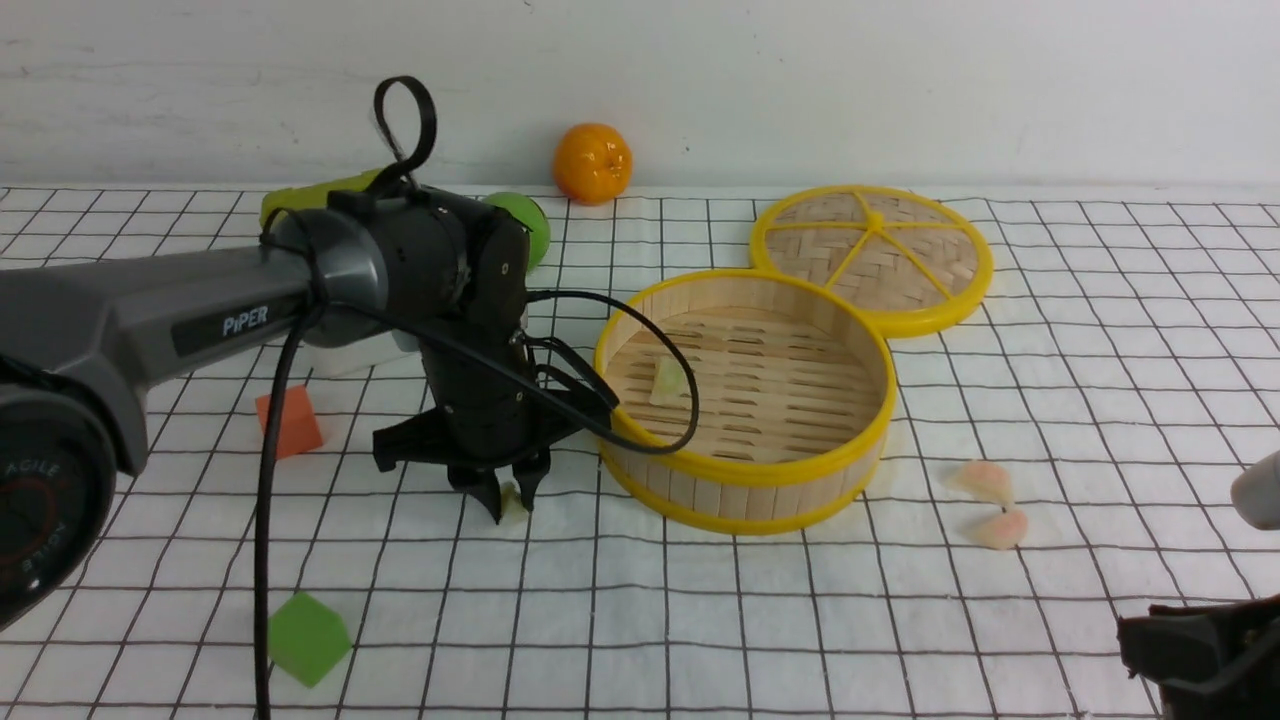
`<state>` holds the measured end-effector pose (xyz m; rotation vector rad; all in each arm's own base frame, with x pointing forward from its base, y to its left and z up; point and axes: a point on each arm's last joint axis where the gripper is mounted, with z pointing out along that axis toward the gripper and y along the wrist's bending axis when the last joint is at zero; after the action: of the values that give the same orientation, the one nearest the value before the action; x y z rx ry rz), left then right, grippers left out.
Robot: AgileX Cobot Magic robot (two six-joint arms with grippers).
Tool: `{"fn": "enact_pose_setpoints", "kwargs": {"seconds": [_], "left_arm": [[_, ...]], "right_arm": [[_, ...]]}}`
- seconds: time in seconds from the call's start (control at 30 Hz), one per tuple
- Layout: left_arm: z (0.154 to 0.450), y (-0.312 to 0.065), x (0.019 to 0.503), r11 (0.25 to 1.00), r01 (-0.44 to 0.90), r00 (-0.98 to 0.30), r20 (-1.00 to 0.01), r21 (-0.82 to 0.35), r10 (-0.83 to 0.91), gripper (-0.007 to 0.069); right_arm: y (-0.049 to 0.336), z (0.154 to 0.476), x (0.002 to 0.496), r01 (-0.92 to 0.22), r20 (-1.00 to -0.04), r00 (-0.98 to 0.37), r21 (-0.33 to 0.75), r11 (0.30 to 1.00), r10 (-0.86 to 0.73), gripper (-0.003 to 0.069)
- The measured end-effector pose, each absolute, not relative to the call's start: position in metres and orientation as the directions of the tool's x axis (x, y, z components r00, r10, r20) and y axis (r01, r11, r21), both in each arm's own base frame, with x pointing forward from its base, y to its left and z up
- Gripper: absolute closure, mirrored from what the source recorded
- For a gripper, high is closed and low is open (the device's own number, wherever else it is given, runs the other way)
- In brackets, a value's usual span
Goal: Put the dumplings into the steamer on the table with the white tablecloth.
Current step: 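Reach for and grasp a dumpling on the table with the left gripper, then place the dumpling into the bamboo steamer basket with the left gripper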
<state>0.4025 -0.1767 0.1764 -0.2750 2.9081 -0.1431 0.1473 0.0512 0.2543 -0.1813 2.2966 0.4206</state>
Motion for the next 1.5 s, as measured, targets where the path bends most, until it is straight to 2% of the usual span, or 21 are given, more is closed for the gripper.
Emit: {"fn": "enact_pose_setpoints", "kwargs": {"seconds": [0.23,0.33,0.43,0.47,0.57,0.6,0.67,0.73,0.83,1.07,1.27,1.5], "left_arm": [[0.187,-0.174,0.400,0.993,-0.078,-0.969,-0.227,-0.089,-0.096,0.0489],[0.208,-0.171,0.397,0.996,-0.040,-0.960,-0.273,-0.081,-0.061,0.0489],[0.243,-0.167,0.390,0.995,-0.007,-0.935,-0.353,-0.100,-0.042,0.0489],[0.245,-0.167,0.389,0.995,-0.006,-0.935,-0.353,-0.102,-0.042,0.0489],[0.276,-0.171,0.386,0.980,0.091,-0.881,-0.473,-0.177,-0.004,0.0489],[0.278,-0.172,0.386,0.977,0.097,-0.876,-0.482,-0.189,-0.006,0.0489],[0.289,-0.183,0.391,0.938,0.201,-0.814,-0.581,-0.283,-0.001,0.0489],[0.290,-0.189,0.396,0.914,0.240,-0.783,-0.622,-0.327,-0.017,0.0489],[0.275,-0.209,0.413,0.855,0.328,-0.749,-0.662,-0.401,-0.023,0.0489],[0.238,-0.249,0.438,0.803,0.481,-0.697,-0.710,-0.353,0.105,0.0491],[0.205,-0.266,0.450,0.811,0.506,-0.672,-0.724,-0.295,0.156,0.0491],[0.188,-0.267,0.454,0.819,0.498,-0.679,-0.715,-0.284,0.165,0.0491]], "right_arm": [[0.051,0.254,0.147,-0.258,-0.727,-0.687,0.243,0.935,0.000,0.0496],[0.051,0.254,0.147,-0.258,-0.727,-0.687,0.243,0.935,0.000,0.0495],[0.051,0.254,0.147,-0.258,-0.727,-0.687,0.243,0.935,0.000,0.0494],[0.051,0.254,0.147,-0.258,-0.727,-0.687,0.243,0.935,0.000,0.0494],[0.051,0.254,0.147,-0.258,-0.727,-0.687,0.243,0.935,0.000,0.0494],[0.051,0.254,0.147,-0.258,-0.727,-0.687,0.243,0.935,0.000,0.0494],[0.051,0.254,0.147,-0.258,-0.727,-0.687,0.243,0.935,0.000,0.0494],[0.051,0.254,0.147,-0.258,-0.727,-0.687,0.243,0.935,0.000,0.0494],[0.051,0.254,0.147,-0.257,-0.728,-0.686,0.243,0.935,0.000,0.0491],[0.051,0.255,0.148,-0.257,-0.732,-0.682,0.242,0.936,0.002,0.0484],[0.050,0.254,0.148,-0.265,-0.735,-0.678,0.217,0.940,-0.021,0.0482],[0.050,0.254,0.148,-0.266,-0.736,-0.677,0.214,0.940,-0.024,0.0477]]}}
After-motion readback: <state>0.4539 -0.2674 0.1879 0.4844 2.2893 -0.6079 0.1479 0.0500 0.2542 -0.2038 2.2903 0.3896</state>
